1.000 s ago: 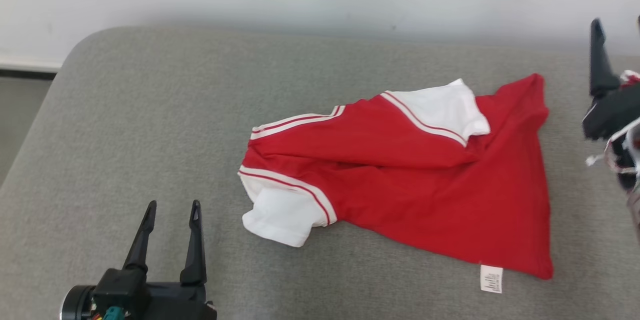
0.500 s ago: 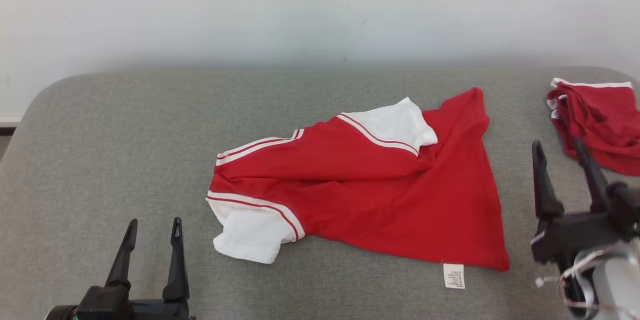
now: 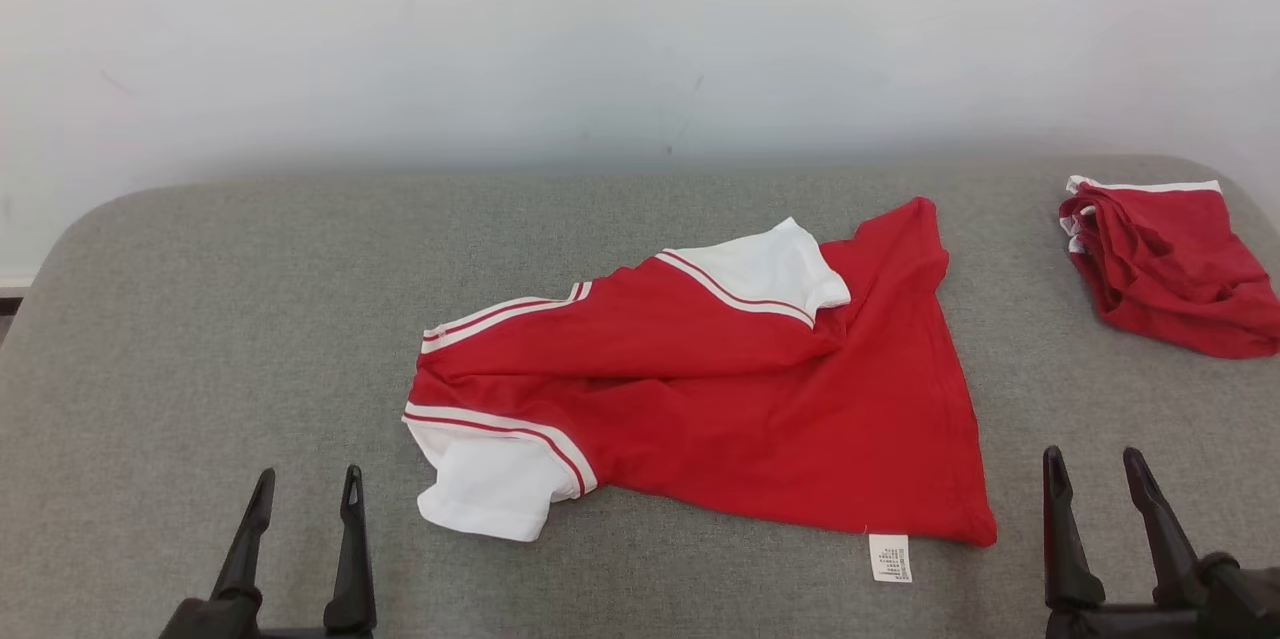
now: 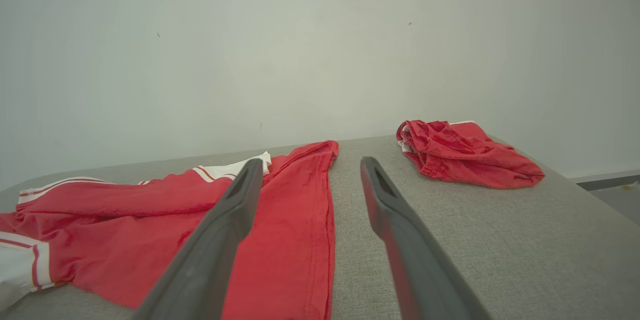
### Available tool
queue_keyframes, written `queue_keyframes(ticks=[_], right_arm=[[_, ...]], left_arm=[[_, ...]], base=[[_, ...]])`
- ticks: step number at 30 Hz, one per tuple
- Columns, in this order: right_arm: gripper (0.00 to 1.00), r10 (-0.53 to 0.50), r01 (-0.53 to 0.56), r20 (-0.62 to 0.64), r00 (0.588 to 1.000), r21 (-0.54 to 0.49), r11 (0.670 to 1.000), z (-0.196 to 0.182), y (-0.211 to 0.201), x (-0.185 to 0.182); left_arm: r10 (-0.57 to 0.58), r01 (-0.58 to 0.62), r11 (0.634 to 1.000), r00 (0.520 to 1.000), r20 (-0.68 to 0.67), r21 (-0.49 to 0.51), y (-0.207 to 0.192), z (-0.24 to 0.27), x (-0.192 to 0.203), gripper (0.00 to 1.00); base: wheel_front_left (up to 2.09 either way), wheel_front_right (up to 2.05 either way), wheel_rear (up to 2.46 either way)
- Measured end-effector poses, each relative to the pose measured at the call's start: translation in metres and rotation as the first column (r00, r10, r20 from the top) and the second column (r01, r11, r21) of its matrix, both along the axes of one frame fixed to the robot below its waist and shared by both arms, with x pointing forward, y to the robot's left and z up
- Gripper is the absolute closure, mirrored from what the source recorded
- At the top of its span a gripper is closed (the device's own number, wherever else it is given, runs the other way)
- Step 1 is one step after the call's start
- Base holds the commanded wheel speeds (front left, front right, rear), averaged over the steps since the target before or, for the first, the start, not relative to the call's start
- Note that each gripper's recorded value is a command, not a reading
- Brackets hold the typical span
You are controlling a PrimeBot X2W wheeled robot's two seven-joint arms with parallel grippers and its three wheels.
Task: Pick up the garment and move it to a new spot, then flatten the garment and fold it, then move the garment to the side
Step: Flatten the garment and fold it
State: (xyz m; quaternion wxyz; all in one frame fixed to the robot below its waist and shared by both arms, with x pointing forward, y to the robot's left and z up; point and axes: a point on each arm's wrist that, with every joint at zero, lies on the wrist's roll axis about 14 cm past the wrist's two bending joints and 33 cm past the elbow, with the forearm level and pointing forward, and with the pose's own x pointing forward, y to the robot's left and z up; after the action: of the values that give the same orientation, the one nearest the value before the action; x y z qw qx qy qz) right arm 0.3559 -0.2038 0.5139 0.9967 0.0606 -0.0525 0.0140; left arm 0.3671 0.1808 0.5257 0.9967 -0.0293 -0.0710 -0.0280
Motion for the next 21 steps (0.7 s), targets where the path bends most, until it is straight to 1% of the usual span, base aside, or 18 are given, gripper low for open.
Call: queue_keyframes(ticks=[8, 17, 21], right_arm=[[0.00, -0.013, 0.013, -0.017, 1.000, 0.014, 1.000, -0.004, 0.000, -0.014], [0.00, -0.004, 0.004, -0.037, 0.999, 0.008, 1.000, -0.008, 0.002, -0.013], [0.00, 0.002, -0.003, -0.058, 0.998, -0.008, 1.000, -0.013, 0.001, -0.008]], left_arm=[[0.009, -0.009, 1.000, 1.000, -0.026, 0.004, 0.004, -0.009, -0.007, 0.00], [0.013, -0.012, 1.000, 0.999, -0.038, 0.015, 0.005, -0.012, -0.009, 0.00], [-0.005, 0.007, 0.999, 1.000, -0.029, 0.045, 0.006, -0.009, 0.001, 0.00]], base=[[0.00, 0.00, 0.00], [0.00, 0.00, 0.00], [0.00, 0.00, 0.00]])
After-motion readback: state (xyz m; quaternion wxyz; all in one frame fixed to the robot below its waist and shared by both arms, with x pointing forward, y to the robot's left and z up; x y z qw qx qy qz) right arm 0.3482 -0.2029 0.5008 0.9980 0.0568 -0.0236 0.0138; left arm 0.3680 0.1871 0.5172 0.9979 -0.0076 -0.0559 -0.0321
